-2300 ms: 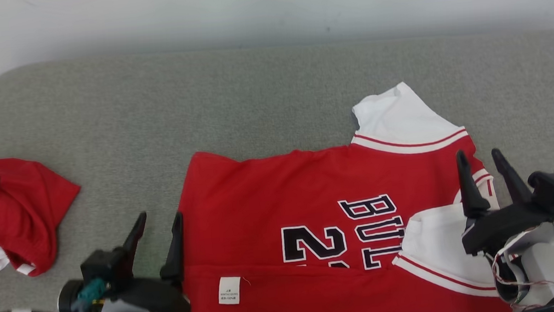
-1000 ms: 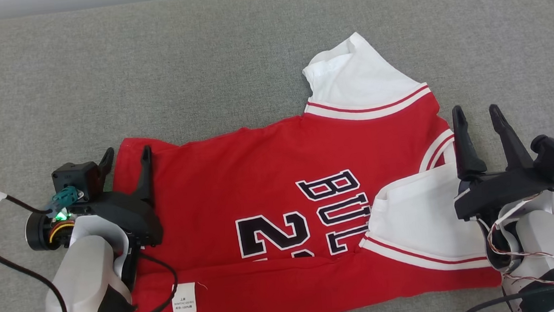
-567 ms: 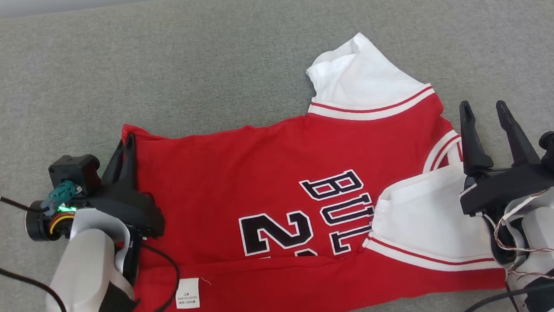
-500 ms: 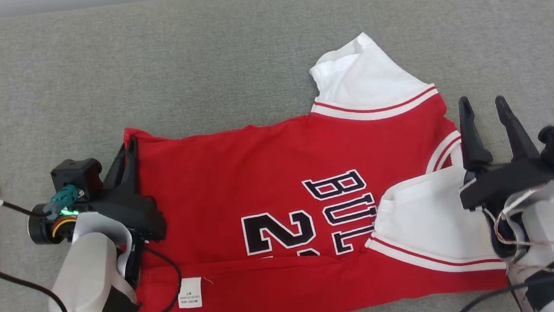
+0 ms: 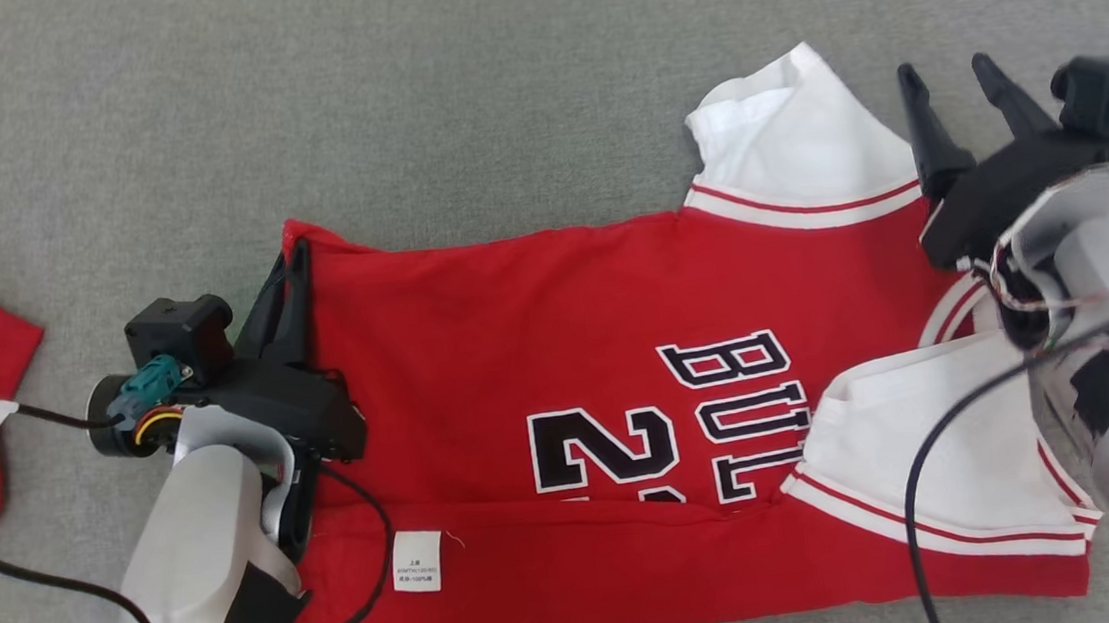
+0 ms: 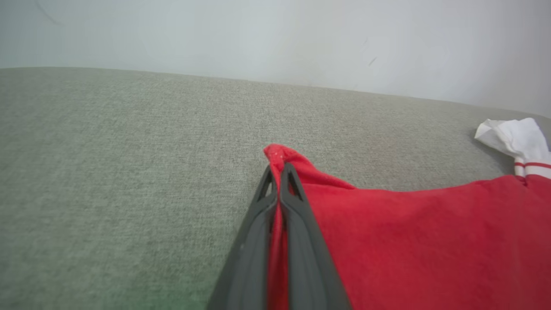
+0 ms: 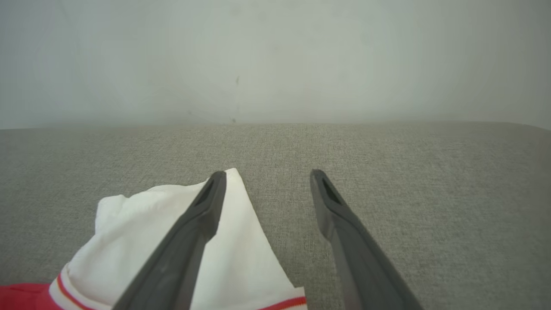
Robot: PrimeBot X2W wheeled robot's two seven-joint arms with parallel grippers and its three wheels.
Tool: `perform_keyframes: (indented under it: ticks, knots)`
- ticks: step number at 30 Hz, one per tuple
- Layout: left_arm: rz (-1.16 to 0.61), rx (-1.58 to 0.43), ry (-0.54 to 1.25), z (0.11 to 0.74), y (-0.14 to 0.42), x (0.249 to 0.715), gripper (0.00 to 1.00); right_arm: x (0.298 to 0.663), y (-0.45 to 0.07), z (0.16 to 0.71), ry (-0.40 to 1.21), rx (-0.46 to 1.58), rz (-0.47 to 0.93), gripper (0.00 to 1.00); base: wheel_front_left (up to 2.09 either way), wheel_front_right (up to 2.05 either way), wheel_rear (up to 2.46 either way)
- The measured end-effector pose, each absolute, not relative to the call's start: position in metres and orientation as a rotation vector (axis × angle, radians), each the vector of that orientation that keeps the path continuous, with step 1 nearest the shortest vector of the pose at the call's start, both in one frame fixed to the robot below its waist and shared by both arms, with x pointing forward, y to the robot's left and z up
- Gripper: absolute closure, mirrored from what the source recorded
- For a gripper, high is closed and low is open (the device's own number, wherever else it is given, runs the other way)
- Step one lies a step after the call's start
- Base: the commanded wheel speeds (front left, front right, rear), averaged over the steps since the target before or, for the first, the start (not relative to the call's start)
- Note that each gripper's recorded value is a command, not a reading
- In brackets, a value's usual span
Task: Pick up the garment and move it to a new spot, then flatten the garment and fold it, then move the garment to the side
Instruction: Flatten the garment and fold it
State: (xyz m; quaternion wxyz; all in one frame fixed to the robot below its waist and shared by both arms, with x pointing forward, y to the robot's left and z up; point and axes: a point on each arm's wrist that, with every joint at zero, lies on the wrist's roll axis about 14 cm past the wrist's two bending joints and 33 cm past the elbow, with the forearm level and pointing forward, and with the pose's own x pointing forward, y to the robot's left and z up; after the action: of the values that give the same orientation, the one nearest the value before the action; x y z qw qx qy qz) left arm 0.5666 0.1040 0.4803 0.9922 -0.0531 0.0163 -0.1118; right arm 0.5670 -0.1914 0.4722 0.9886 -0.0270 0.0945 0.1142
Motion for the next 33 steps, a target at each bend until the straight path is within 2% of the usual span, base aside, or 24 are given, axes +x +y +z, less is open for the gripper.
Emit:
perform_keyframes:
  ticks: [12,17,23,24,25,26,27,33]
  knots:
    - [-0.235,-0.126,0.047,0.464,0.098,0.572,1.0,0.613,-0.18,0.44,0.363,-0.193,0.288,0.0,0.0,0.0,0.0]
    - [-0.231,-0.131,0.049,0.46,0.099,0.575,1.0,0.619,-0.173,0.416,0.474,-0.2,0.301,0.0,0.0,0.0,0.0]
    - [-0.227,-0.127,0.053,0.456,0.101,0.577,1.0,0.625,-0.167,0.4,0.531,-0.2,0.315,0.0,0.0,0.0,0.0]
    - [-0.228,-0.127,0.053,0.456,0.101,0.577,1.0,0.625,-0.167,0.399,0.534,-0.202,0.316,0.14,0.0,0.0,0.0]
    - [-0.228,-0.127,0.053,0.455,0.101,0.577,1.0,0.625,-0.166,0.397,0.537,-0.205,0.319,0.37,0.0,0.0,0.0]
    - [-0.228,-0.127,0.053,0.455,0.101,0.577,1.0,0.625,-0.166,0.396,0.539,-0.208,0.32,0.76,0.0,0.0,0.0]
    - [-0.228,-0.128,0.054,0.455,0.101,0.577,1.0,0.626,-0.166,0.396,0.54,-0.211,0.322,0.99,0.0,0.0,0.0]
    - [-0.225,-0.125,0.051,0.457,0.1,0.576,1.0,0.628,-0.168,0.403,0.501,-0.192,0.315,1.0,0.0,0.0,0.0]
